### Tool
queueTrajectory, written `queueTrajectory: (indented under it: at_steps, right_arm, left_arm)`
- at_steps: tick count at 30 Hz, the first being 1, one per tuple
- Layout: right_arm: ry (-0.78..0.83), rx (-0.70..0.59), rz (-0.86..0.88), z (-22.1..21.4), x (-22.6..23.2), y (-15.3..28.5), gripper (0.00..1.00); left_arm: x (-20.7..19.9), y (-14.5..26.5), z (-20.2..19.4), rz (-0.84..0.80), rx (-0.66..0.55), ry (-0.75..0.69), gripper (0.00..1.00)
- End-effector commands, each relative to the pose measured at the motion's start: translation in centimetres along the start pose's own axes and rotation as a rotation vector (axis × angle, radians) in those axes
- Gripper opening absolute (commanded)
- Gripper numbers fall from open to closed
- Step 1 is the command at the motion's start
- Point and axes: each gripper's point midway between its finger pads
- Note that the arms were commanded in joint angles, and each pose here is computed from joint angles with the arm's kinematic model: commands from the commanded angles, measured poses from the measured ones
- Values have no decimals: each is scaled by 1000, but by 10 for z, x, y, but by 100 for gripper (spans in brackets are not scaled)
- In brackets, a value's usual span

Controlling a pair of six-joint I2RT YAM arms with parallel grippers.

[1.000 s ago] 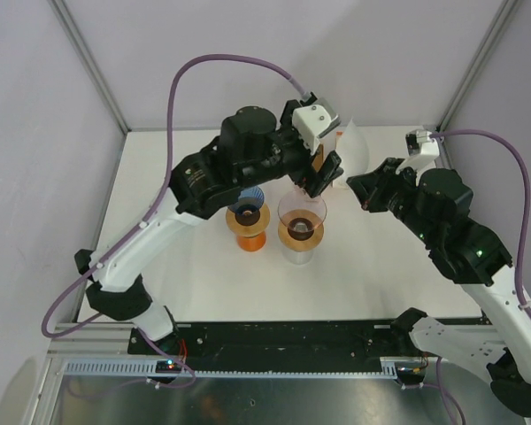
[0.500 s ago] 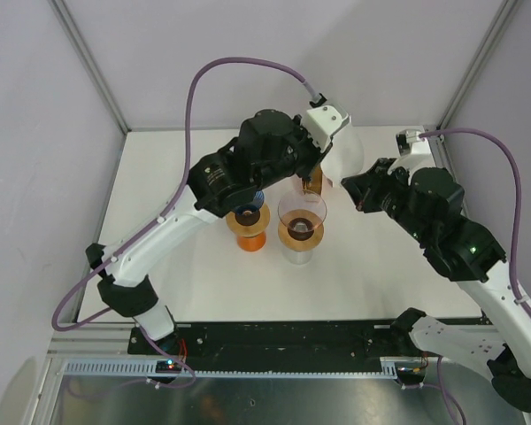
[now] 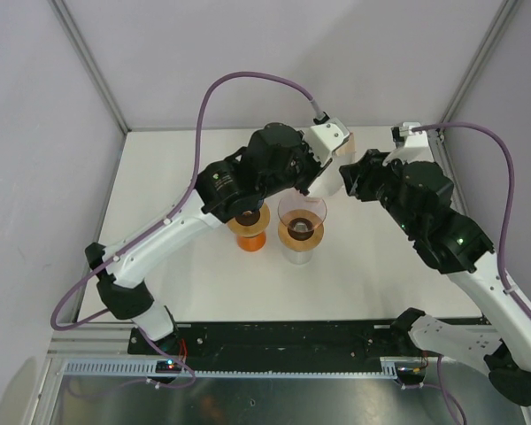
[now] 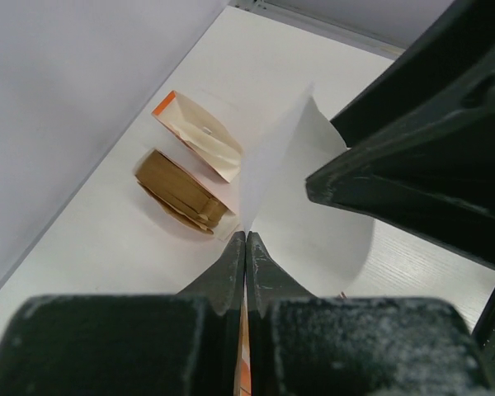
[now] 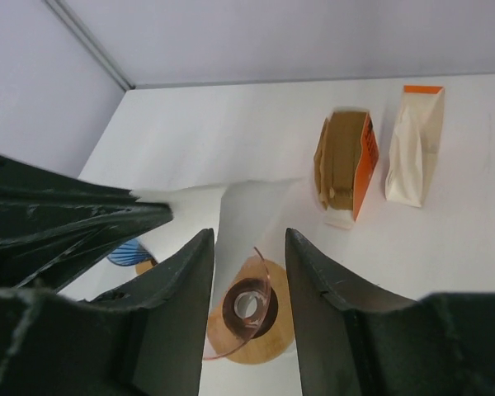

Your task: Place the coffee filter in the dripper

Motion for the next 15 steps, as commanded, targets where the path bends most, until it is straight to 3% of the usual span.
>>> queueTrajectory:
  at_steps: [1, 7, 13, 15]
  right_arm:
    - [0, -26, -49, 6, -5, -10, 44]
    - [-22, 25, -62, -8, -3, -21, 40]
    - [-4, 31, -174, -12, -23, -24, 6]
    - [7, 37, -201, -13, -31, -21, 1]
  left_arm:
    - [2, 28, 32, -3, -105, 7, 0]
    - [0, 28, 37, -7, -117, 32, 0]
    - [5, 30, 35, 22, -113, 40, 0]
    - [11, 32, 34, 50, -115, 30, 0]
Point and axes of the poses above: each gripper's point midway between its finger pads, its own y axis back along the fingers, its own x axis along the line the jaws close on, z = x × y, and after that the axes turned 13 degrees about y, right-handed
